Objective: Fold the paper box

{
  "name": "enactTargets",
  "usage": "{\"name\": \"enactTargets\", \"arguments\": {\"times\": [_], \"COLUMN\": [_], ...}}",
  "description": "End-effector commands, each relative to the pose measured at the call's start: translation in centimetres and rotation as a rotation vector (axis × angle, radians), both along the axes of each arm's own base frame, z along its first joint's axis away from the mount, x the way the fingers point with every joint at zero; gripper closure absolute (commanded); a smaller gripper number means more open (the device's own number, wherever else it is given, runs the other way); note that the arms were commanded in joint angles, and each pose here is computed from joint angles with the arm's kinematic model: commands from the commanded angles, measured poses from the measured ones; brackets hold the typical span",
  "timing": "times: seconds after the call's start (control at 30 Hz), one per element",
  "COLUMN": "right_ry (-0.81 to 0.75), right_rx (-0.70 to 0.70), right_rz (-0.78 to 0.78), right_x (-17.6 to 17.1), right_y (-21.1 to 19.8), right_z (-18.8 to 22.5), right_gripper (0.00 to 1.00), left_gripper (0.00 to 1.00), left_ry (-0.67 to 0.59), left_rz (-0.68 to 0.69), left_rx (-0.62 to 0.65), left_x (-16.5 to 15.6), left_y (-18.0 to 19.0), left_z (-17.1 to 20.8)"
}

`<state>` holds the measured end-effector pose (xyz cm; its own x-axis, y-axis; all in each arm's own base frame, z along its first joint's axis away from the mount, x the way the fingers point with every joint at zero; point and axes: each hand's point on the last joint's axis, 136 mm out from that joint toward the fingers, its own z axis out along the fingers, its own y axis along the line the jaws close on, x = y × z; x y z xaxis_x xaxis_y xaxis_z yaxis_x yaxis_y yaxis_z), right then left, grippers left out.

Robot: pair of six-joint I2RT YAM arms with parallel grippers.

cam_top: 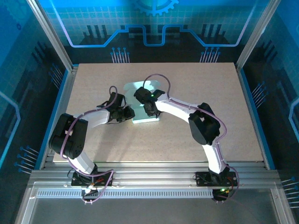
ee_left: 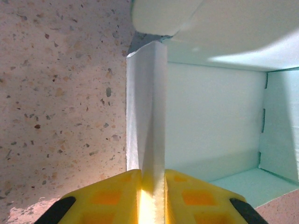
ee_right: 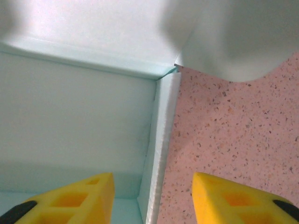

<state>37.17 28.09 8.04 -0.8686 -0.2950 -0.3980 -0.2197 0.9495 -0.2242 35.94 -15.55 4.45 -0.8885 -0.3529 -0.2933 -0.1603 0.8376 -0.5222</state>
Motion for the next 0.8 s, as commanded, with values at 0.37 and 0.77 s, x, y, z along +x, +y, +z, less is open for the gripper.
{"name": "enactTargets", "arguments": {"times": [0.37,0.77], "right_ry": [-0.009,-0.133], "right_rx": [0.416,0.503], "right_rz": [0.001,0.329], "right_x": [0.4,2.6], "right_y": [-1.0,-3.2], "right_z": [3.8,9.6], "right_gripper": [0.48,0.35], "left_gripper": [0.58,0.31], "left_ry": [-0.080,-0.266], "left_rz": [-0.033,-0.070], "left_rx": [0.009,0.237], "left_x": [-0.2,-0.3], "left_y": [0.0,3.9], "left_z": [2.5,10.3]}}
